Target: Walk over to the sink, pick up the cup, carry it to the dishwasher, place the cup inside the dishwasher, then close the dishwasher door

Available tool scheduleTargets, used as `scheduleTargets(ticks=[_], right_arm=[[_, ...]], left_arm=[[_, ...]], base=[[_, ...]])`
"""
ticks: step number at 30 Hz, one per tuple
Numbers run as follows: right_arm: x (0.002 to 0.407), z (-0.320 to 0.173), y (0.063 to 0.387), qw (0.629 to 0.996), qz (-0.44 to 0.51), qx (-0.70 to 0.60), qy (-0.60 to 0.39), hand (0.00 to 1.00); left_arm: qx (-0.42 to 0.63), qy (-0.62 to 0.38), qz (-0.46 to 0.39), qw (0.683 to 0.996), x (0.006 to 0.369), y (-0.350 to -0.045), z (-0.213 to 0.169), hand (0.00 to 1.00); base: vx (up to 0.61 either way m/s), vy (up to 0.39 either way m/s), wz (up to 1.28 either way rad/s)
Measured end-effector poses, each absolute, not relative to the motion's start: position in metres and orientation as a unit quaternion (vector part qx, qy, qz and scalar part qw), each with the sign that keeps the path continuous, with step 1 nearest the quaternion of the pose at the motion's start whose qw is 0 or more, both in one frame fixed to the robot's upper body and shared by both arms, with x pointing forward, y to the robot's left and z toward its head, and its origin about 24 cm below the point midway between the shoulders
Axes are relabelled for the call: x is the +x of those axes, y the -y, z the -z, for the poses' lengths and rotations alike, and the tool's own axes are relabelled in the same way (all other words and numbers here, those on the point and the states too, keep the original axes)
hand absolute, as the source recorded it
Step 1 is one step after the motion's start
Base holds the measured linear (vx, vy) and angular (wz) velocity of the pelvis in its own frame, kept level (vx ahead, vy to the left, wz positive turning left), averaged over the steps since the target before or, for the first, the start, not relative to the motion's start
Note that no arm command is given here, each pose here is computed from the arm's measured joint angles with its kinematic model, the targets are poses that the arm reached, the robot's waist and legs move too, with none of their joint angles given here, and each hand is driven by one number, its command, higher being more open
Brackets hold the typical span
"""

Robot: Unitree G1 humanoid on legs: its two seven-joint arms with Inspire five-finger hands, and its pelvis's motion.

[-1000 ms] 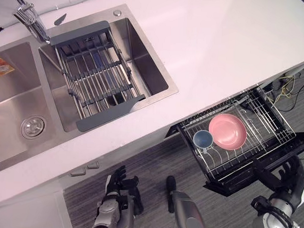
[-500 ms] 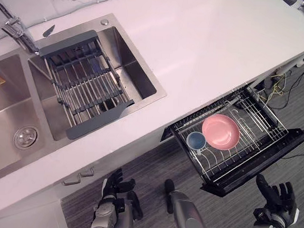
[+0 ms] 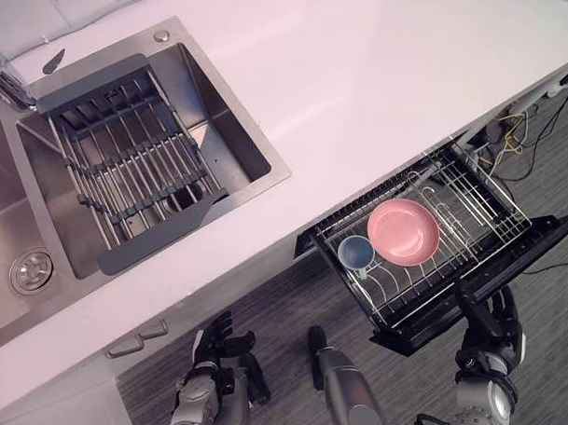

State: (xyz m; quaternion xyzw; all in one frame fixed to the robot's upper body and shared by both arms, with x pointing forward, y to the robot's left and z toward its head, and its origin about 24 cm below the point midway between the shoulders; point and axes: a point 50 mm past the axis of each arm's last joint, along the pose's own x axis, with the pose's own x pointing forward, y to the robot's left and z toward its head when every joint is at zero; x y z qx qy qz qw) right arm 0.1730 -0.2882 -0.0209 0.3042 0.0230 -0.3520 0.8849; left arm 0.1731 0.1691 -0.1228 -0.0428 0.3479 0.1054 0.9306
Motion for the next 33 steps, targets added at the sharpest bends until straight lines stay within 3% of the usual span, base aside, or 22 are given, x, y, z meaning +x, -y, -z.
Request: scheduleTargets(ticks=[9, 23, 33], right_arm=[[0.187, 0.014, 0.276, 0.891, 0.320, 0.321, -0.009, 0.90], [0.266, -0.037, 0.244, 0.913, 0.200, 0.351, 0.059, 0.90], [0.267, -0.021, 0.255, 0.902, 0.236, 0.358, 0.046, 0.90]], left_arm=[[-0.032, -0.347, -0.102, 0.932, 0.172, -0.178, 0.122, 0.90], [-0.016, -0.354, -0.106, 0.929, 0.165, -0.186, 0.124, 0.90], [-0.014, -0.345, -0.107, 0.932, 0.167, -0.188, 0.121, 0.90]], base=[[-0.03, -0.031, 0.28], [-0.02, -0.033, 0.34], [-0.04, -0.005, 0.27]])
